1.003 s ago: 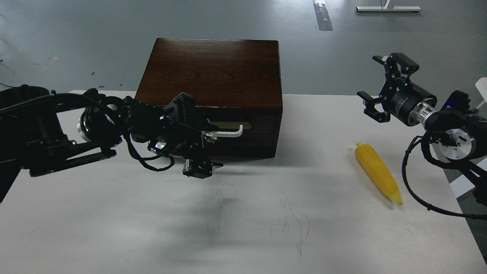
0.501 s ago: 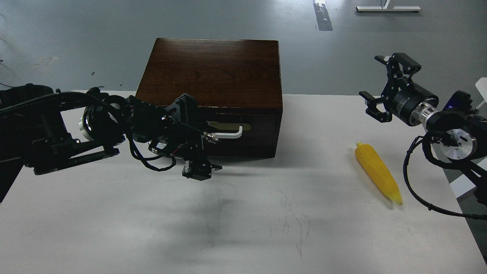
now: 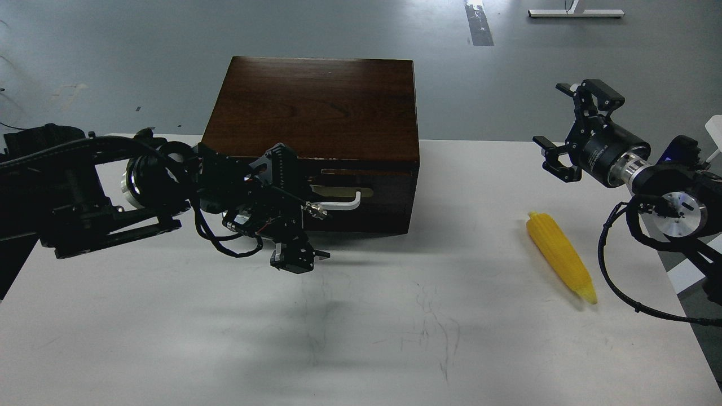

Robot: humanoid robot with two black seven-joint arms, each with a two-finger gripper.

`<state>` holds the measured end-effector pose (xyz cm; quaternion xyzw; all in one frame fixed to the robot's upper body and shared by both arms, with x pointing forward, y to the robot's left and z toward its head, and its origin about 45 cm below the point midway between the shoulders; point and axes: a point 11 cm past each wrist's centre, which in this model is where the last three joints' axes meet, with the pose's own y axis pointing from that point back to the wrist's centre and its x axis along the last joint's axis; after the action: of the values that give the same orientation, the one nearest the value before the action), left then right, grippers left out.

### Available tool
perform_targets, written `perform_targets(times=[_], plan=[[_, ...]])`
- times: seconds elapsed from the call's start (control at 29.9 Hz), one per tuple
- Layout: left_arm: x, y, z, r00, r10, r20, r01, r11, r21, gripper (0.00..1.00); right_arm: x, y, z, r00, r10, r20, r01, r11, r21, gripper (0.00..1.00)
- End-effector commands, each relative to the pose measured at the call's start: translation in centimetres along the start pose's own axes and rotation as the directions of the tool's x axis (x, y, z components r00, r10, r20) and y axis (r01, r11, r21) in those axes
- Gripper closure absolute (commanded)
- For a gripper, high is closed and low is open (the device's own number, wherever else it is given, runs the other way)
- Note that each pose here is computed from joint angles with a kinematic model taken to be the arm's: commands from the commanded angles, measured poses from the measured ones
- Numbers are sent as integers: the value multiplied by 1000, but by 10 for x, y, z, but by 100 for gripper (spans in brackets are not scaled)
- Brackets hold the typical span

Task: Put corn in drawer with both arms
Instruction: 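Pull the drawer toward the robot with the left gripper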

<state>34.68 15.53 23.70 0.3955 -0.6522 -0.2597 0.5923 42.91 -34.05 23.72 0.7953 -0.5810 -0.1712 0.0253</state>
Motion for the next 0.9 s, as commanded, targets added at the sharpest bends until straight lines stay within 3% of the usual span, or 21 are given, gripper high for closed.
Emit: perform_targets(times=[0.0,0.87], plan=[[4,-1,5,1000,5,9,-5,999,-36,1,0,0,0,1000,1,1,-1,1000,0,0],[4,13,21,999,23,24,-22,998,-66,1,3,0,0,1000,8,1,-8,1000,0,0]])
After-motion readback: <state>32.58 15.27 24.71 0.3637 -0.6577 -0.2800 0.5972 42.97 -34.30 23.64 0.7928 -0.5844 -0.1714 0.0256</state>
